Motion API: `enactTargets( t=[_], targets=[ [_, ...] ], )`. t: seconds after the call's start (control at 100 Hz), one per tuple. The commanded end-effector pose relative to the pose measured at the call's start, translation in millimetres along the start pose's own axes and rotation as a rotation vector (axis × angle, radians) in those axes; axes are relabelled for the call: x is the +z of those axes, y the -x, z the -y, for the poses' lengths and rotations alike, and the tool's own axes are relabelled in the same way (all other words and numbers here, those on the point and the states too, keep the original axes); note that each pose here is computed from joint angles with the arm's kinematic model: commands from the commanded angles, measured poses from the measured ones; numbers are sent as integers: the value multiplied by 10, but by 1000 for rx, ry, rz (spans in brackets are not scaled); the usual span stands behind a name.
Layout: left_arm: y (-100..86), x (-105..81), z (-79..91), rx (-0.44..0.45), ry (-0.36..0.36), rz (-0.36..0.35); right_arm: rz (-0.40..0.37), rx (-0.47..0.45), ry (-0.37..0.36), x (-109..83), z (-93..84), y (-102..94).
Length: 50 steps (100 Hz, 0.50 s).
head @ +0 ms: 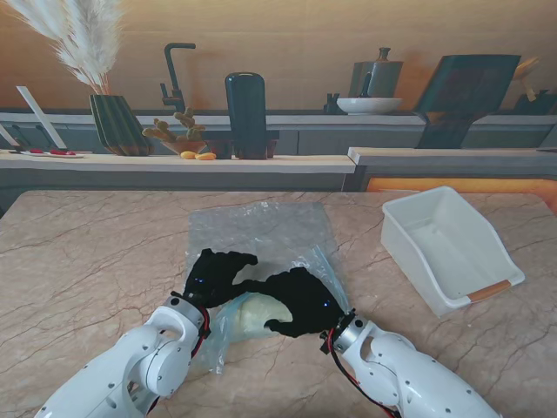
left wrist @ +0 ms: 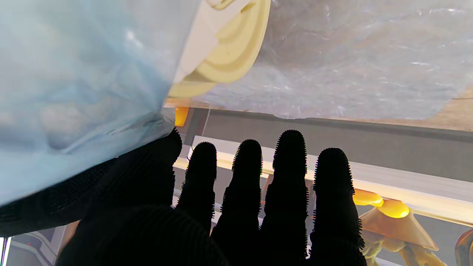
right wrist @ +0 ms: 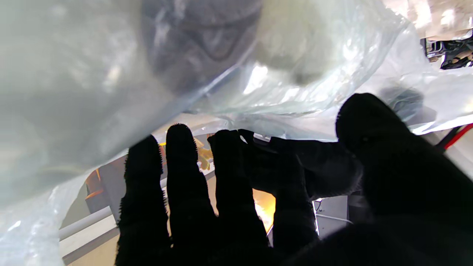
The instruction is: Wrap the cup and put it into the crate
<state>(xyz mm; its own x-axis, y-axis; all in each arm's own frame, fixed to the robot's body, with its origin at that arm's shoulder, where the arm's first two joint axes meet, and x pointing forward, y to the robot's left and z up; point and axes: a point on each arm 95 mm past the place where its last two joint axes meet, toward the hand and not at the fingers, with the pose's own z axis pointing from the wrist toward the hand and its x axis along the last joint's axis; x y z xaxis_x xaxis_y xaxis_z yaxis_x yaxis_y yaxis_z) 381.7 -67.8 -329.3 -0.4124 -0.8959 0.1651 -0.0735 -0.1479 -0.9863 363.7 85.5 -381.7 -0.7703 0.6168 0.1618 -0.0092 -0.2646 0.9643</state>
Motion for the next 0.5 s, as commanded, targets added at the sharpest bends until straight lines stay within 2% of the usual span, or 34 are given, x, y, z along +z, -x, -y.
enactTargets(
  t=[0.0, 0.49],
  targets=[
    [-147, 55, 151, -16, -41, -40, 16, 14, -36, -100, 154, -46],
    [-77, 120, 173, 4, -61, -22, 14, 12, 32, -113, 151, -38]
  ],
)
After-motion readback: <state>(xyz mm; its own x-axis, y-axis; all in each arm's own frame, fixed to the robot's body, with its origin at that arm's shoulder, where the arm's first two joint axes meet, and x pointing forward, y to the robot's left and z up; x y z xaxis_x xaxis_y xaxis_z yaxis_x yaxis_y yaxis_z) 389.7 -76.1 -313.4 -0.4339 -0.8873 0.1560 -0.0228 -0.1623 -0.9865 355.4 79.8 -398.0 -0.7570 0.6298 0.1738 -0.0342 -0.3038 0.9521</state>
